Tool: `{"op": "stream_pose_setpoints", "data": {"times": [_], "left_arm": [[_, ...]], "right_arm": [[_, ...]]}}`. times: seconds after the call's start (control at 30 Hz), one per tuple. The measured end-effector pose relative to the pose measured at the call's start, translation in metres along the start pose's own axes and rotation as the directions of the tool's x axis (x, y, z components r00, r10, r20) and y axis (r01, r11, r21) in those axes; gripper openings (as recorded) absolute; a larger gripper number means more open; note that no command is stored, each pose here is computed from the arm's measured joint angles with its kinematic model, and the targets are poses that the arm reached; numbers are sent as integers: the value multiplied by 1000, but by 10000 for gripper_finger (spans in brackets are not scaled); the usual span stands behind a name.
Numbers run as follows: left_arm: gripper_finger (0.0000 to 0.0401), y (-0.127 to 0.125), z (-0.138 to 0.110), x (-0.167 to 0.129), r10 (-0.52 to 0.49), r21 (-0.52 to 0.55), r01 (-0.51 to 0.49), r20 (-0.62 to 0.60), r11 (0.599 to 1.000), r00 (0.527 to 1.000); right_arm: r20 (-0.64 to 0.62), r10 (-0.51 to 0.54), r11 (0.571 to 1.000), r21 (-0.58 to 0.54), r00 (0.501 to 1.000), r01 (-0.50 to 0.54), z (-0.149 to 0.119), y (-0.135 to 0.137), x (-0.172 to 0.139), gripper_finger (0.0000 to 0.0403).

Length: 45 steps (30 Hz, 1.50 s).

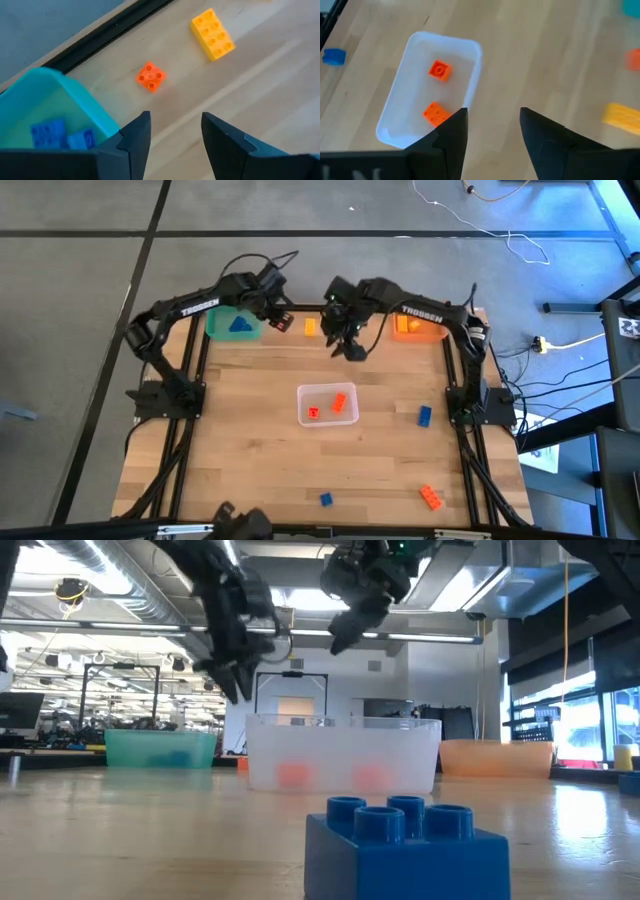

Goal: Sort & place blocks by color
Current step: Put the top orange game piece into the transparent bin

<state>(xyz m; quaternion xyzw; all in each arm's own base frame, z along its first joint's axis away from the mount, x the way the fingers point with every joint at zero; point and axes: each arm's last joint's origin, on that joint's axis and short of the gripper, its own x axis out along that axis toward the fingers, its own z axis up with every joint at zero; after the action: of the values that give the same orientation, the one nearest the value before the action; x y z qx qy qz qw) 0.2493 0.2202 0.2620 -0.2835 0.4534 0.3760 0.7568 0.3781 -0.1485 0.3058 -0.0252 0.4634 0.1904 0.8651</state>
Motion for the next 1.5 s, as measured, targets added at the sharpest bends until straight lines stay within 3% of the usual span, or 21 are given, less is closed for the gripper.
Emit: {"op": "stream_pose_setpoints", "data": {"times": [0.17, 0.27, 0.37, 0.47, 0.57, 0.63, 0.9, 1.03, 1.3, 1.5], "left_arm": [[165, 8, 5, 34, 27, 172, -17, -52, 985, 998], [165, 9, 5, 51, 34, 333, -5, -82, 943, 996], [165, 11, 5, 63, 37, 499, 21, -105, 866, 994], [165, 12, 4, 73, -3, 650, 93, -138, 755, 990], [165, 14, 3, 80, -35, 737, 143, -160, 660, 987], [165, 17, 4, 84, -39, 762, 150, -162, 630, 986], [165, 31, 12, 90, -31, 751, 102, -107, 653, 994], [165, 40, 13, 90, -25, 718, 99, -113, 690, 993], [165, 45, 14, 90, -118, 694, 170, -122, 700, 985], [165, 44, 14, 90, -130, 679, 176, -119, 712, 984]], "right_arm": [[63, -71, 997, 27, 995, 70, 6, -12, -31, 181], [88, -105, 993, 67, 990, 100, 5, -19, -44, 181], [94, -125, 988, 105, 988, 115, 1, -25, -50, 181], [92, -136, 982, 145, 986, 122, -3, -30, -54, 181], [92, -146, 975, 183, 985, 127, -7, -34, -57, 181], [93, -149, 974, 188, 984, 130, -8, -35, -59, 181], [92, -154, 972, 194, 984, 134, -10, -37, -60, 181], [89, -158, 971, 194, 983, 138, -10, -37, -60, 181], [64, -189, 965, 196, 980, 174, -11, -38, -60, 181], [71, -195, 965, 191, 978, 178, -10, -39, -60, 181]]}}
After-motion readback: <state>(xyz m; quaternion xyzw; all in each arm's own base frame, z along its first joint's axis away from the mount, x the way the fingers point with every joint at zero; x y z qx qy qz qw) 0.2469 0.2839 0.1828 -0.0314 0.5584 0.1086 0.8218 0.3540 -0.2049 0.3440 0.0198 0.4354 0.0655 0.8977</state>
